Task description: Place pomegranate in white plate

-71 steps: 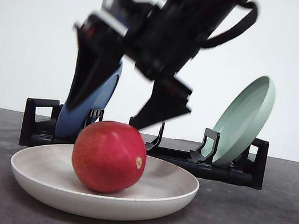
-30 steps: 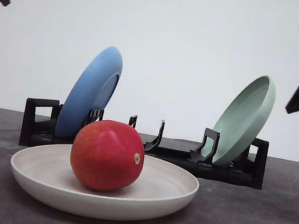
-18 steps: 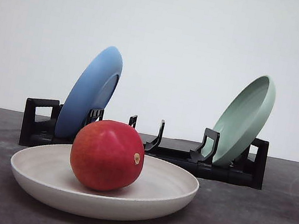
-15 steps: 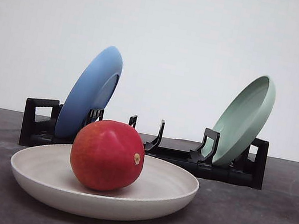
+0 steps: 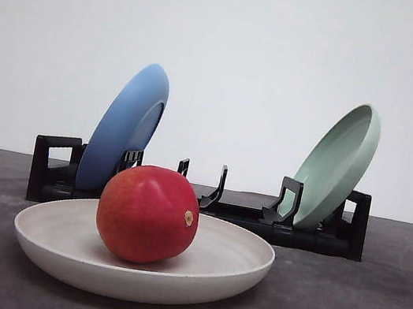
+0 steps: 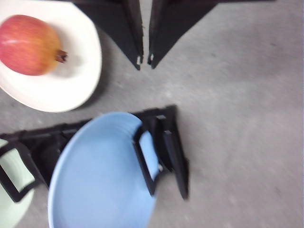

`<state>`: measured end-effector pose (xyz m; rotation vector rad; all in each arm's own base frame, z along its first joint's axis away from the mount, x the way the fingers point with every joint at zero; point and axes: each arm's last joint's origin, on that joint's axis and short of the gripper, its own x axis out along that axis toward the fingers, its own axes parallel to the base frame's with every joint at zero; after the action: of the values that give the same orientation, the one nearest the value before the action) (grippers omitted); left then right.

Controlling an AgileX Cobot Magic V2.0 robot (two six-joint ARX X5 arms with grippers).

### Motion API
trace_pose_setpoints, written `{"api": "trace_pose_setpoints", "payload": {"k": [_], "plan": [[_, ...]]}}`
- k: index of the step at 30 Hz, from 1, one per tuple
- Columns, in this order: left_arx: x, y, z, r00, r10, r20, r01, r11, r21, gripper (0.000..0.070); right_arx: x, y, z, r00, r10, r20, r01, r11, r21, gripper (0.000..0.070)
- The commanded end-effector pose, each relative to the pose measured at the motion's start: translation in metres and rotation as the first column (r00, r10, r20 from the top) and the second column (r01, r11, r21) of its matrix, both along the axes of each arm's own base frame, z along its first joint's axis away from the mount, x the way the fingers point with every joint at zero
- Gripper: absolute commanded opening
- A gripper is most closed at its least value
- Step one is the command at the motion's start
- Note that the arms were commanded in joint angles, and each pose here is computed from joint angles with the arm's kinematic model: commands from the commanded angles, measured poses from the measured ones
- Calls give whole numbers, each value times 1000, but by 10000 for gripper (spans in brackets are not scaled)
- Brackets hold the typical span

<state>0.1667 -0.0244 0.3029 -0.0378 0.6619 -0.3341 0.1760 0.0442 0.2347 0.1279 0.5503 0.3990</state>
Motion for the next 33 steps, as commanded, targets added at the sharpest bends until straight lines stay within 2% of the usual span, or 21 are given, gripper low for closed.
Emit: {"api": "trace_pose_setpoints", "payload": {"k": [1,6,13,24,28,33], "plan": [[-1,2,-2,999,-22,31,21,999,31,0,1,1,1,1000,8,15,-8,1000,-5,24],[-12,8,-13,988,9,154,-13,1000,27,0,3,1,3,999,8,46,-8,1000,1,24],[-37,15,-46,936,62,346,-71,997,14,0,3,1,4,999,8,48,-8,1000,2,24],[-70,18,-113,900,99,425,-110,994,2,0,3,1,4,999,8,48,-8,1000,2,24],[-75,19,-125,878,147,456,-162,987,-7,0,3,1,4,999,8,48,-8,1000,2,24],[-76,20,-133,857,161,489,-179,984,-10,0,3,1,4,999,8,48,-8,1000,2,24]]}}
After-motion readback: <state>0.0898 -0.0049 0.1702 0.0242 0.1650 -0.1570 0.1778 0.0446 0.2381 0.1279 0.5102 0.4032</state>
